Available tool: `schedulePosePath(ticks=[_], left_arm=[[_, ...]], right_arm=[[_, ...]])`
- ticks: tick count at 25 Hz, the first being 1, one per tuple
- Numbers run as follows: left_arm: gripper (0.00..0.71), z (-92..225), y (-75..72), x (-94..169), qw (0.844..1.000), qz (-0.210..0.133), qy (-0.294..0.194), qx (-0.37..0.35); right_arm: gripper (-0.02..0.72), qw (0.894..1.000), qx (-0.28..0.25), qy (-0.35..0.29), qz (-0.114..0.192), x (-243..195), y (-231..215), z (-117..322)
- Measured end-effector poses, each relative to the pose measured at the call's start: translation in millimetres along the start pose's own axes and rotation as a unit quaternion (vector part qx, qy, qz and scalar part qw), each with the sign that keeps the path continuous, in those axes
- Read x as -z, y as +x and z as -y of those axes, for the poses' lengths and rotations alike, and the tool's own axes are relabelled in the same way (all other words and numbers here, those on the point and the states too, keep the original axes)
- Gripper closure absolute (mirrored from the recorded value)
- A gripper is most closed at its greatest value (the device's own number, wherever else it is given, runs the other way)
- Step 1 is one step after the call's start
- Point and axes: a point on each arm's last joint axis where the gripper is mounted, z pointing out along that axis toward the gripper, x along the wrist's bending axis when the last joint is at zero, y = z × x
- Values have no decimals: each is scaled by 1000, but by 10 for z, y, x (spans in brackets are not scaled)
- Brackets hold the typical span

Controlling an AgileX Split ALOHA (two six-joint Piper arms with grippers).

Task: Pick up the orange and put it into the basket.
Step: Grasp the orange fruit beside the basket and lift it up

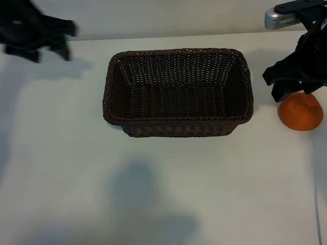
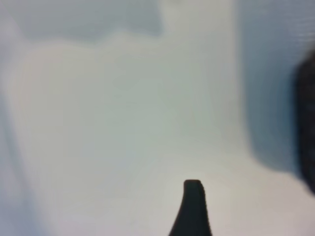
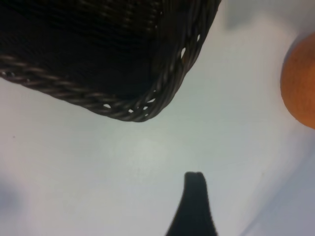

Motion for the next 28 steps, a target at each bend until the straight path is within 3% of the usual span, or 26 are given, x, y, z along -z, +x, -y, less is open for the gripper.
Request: schedulePosePath(ticks=[5,9,15,21,26,28], left_arm=[[114,79,451,357,998,-19,-32,52],[114,193,552,646,997,-24,-52,59],[114,563,391,1422,989,-24,-139,35],[114,1266,184,2301,963,-34,-268,11],[114,1967,38,2757,933,-45,-356,-12],[114,2264,10,2788,925,-54,-376,-19]], right_arm=[[142,1000,0,0,0,0,0,1],[142,1000,0,1,0,0,0,2],[142,1000,0,1,0,0,0,2],[142,1000,1,0,0,0,0,1],[143,1000,1,0,0,0,0,0],[143,1000,1,0,0,0,0,0]])
